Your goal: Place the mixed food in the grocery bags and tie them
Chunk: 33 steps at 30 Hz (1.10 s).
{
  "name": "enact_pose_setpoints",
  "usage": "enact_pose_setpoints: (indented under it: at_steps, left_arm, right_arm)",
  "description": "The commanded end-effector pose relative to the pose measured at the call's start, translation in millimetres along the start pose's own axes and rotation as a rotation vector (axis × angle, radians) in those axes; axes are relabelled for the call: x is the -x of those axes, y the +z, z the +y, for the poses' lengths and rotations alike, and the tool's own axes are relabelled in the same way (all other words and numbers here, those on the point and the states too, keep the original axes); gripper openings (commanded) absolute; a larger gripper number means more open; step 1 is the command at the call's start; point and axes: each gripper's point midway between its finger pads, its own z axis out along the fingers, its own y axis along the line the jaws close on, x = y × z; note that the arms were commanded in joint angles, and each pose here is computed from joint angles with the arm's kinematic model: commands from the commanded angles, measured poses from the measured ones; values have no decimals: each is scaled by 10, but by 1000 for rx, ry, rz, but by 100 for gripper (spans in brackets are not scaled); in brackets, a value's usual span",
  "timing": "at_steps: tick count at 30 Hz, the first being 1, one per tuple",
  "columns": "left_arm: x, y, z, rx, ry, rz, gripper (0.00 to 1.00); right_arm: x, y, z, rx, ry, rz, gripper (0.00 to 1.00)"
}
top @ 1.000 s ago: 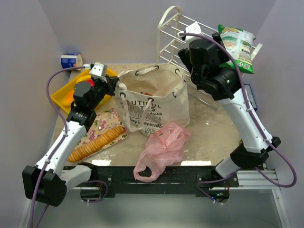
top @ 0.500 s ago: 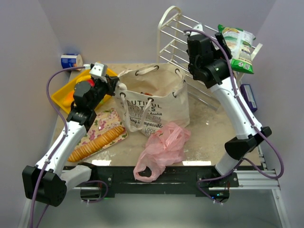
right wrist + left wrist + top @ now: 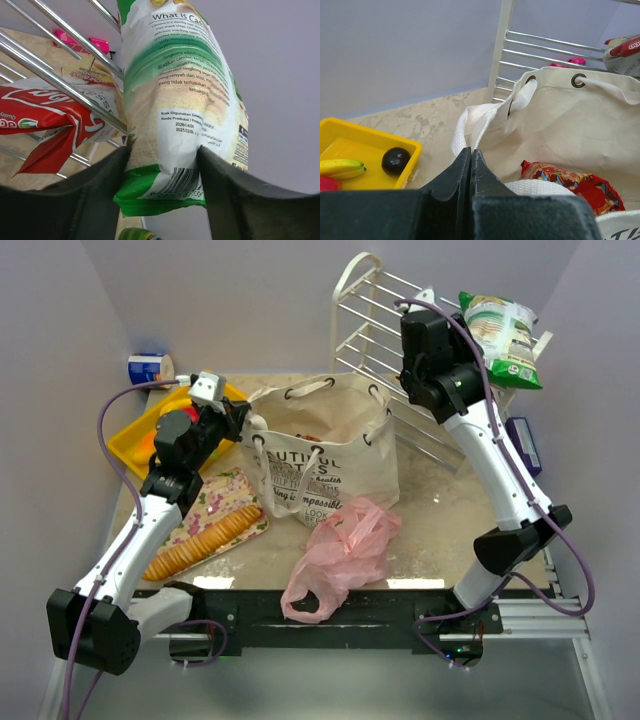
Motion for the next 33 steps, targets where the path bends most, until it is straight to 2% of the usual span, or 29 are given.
enact_pose_setpoints:
  at_steps: [1, 4, 5, 9, 15, 17, 20, 26, 33]
  left_arm:
    - [271, -23, -25, -5, 21, -82, 0]
    - [259, -16, -28, -8, 21, -79, 0]
    - [248, -9, -26, -8, 19, -76, 0]
    - [255, -6, -43, -17, 18, -77, 0]
    - [253, -7, -60, -26, 15, -75, 0]
    - [250, -4, -70, -32, 14, -75, 0]
    - [243, 0, -80, -38, 14, -74, 0]
    - [212, 17, -92, -49, 13, -68, 0]
    - [216, 12, -135, -71, 5, -73, 0]
  right_arm:
    - [54, -25, -221, -82, 23, 12, 40]
    - [33, -68, -308, -96, 49, 11, 29]
    - [28, -77, -329, -101, 56, 11, 21]
    - [59, -142, -430, -124, 95, 3, 1]
    - [359, -488, -518, -157, 116, -70, 0]
    - [432, -598, -546, -179, 78, -77, 0]
    - [569, -763, -591, -182, 126, -107, 0]
    - [804, -1221, -538, -65, 198, -237, 0]
    - [822, -1660, -536, 38, 221, -321, 0]
